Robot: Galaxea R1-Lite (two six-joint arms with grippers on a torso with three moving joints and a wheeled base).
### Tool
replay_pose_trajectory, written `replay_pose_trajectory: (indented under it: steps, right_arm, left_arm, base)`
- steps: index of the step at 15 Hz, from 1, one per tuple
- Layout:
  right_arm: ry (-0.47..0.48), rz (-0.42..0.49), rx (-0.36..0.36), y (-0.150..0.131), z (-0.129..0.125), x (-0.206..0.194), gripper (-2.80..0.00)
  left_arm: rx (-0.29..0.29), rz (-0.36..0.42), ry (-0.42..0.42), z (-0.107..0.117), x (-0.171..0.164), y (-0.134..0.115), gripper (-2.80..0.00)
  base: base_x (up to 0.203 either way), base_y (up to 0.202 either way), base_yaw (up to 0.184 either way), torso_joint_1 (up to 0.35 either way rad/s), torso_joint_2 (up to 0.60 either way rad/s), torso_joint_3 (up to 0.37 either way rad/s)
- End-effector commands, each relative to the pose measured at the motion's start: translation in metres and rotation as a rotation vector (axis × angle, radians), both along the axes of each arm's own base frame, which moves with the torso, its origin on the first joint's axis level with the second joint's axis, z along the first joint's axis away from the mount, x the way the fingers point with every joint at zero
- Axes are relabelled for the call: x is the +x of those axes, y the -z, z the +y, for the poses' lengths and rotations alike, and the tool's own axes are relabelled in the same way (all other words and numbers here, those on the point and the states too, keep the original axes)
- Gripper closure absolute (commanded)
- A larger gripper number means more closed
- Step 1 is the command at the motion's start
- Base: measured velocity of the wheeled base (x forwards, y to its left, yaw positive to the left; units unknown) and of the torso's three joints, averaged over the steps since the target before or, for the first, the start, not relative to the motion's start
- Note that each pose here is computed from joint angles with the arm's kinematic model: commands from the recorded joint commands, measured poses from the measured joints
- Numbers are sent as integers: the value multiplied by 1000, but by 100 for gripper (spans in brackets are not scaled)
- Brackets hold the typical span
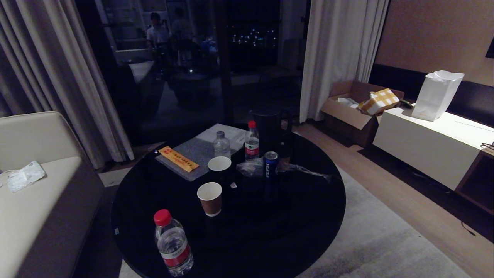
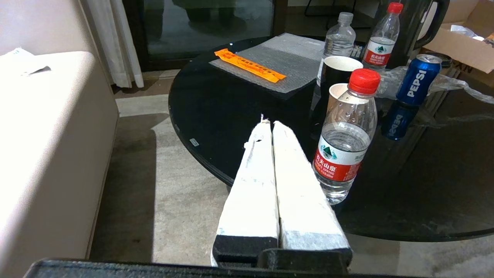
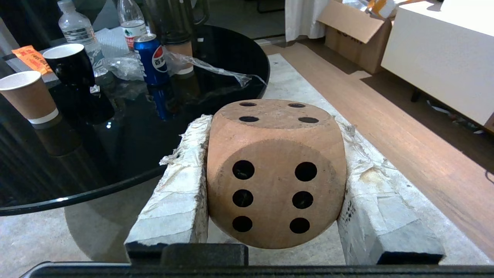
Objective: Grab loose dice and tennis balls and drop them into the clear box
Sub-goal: Put the toys in the box
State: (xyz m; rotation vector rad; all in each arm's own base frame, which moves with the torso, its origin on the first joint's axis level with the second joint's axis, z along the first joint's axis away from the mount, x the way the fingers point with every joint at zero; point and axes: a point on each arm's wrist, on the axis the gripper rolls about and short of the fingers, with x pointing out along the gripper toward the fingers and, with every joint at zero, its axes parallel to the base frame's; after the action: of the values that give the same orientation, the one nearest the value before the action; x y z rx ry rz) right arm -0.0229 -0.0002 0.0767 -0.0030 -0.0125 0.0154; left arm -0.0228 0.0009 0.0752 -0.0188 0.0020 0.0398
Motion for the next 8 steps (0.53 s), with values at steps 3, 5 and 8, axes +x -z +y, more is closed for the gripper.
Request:
replay_pose_trajectory:
  steps: [3, 5, 8]
  right_arm:
    - [-1, 6, 0, 1, 0, 1, 0]
    - [-1, 6, 0, 1, 0, 1, 0]
    - [0, 6, 0, 1, 0, 0, 0]
  left_arm:
    - [2, 4, 1, 0, 0, 0, 0]
    - [2, 4, 0, 0, 0, 0, 0]
    - [0, 4, 0, 0, 0, 0, 0]
  base:
    - [0, 0, 0, 0, 0, 0]
    - [-127, 0, -1, 7, 3, -3]
    - [-183, 0, -2, 2, 2, 3]
